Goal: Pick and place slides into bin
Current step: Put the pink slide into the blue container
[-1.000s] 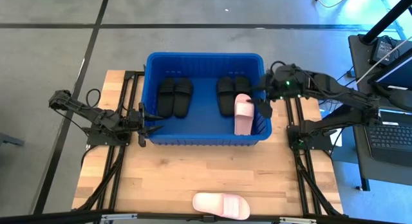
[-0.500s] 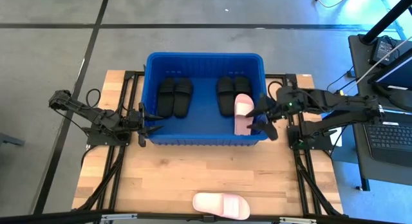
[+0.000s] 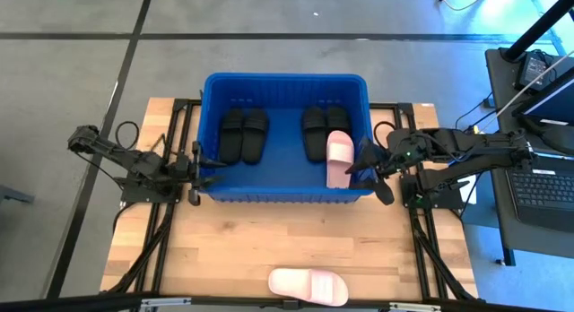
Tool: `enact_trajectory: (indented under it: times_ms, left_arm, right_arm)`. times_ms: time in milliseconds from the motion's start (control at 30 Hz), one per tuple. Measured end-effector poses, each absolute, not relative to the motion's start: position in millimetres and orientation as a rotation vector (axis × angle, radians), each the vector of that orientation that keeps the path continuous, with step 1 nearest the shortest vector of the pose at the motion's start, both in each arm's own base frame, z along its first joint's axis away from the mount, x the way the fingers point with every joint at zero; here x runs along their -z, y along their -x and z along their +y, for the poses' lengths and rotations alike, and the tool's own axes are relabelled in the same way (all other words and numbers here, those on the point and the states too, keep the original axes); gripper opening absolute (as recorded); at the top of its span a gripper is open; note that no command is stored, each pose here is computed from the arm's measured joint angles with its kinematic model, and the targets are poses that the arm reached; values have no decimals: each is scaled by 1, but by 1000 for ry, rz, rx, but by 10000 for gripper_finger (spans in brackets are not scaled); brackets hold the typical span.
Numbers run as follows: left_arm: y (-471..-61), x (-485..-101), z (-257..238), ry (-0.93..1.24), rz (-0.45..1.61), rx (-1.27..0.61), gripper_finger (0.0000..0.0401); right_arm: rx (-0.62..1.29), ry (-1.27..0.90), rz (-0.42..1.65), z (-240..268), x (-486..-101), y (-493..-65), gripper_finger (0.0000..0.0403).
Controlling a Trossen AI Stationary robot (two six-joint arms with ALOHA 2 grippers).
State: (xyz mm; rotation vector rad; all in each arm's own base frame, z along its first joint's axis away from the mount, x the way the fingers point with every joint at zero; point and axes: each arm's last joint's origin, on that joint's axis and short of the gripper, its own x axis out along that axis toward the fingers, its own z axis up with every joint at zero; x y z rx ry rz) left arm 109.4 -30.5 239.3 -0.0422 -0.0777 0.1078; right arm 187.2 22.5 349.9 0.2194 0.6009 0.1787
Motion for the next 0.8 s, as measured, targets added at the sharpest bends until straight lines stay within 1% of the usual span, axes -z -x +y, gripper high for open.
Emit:
enact_trajectory:
  times_ms: [167,300,433,600,733,800]
  left_arm:
    - [-113,-271,-37,-26,-101,56,148]
    - [-127,-312,-44,-106,-29,92,148]
    - [-159,-341,-58,-197,164,127,148]
    - [-204,-374,-92,-293,247,215,147]
    - [-242,-377,-129,-347,311,268,147]
    - [-258,-379,-147,-362,320,250,147]
  right_arm:
    - [-165,-235,673,22,-344,-183,232]
    - [-161,-231,698,22,-342,-182,232]
    - [-163,-220,707,22,-342,-181,232]
    - [-165,-212,718,22,-341,-180,232]
    - [-163,-209,740,22,-339,-179,232]
    - [-162,-207,758,22,-338,-178,232]
